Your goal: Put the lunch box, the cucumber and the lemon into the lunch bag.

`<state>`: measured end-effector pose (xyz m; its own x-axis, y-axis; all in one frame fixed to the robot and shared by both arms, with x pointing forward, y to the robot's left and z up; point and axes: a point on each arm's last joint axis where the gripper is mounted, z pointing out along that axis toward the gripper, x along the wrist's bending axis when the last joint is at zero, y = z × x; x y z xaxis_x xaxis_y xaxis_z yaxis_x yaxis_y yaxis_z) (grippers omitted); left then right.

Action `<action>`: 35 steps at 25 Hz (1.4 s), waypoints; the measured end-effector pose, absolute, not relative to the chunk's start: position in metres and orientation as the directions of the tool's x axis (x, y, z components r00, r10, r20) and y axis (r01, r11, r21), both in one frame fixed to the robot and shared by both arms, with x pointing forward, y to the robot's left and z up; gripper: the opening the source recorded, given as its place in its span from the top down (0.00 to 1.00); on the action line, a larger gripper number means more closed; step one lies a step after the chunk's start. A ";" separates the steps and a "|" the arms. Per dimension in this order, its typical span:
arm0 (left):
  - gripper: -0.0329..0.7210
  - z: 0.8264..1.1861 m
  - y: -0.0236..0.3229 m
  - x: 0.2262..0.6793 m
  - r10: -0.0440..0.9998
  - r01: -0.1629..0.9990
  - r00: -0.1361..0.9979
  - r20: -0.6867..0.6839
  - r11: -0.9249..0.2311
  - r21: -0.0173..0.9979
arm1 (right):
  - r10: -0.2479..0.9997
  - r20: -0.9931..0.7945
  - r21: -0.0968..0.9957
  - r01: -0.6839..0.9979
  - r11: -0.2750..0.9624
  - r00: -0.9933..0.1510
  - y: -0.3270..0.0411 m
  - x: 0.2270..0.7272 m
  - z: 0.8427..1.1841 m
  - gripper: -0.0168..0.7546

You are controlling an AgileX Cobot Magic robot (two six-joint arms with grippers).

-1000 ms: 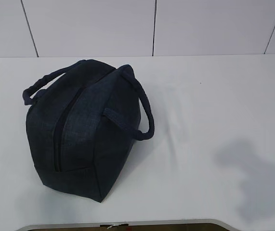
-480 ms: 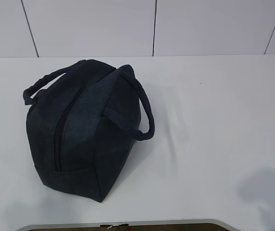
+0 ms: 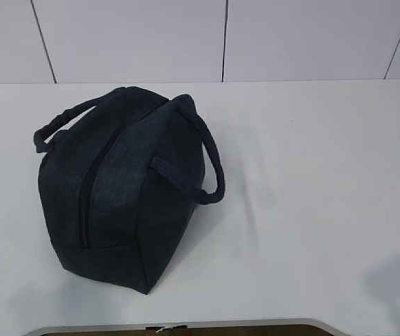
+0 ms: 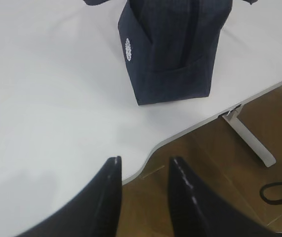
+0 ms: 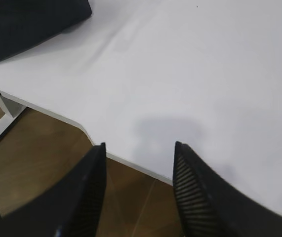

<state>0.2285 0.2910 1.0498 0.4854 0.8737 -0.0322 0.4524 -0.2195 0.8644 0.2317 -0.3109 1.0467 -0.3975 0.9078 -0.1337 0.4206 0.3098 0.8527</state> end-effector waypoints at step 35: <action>0.66 1.050 0.288 0.232 0.990 0.501 0.138 -0.034 -0.040 0.865 | 0.990 -0.135 0.853 0.512 0.102 0.027 -0.307 0.228 1.047 0.50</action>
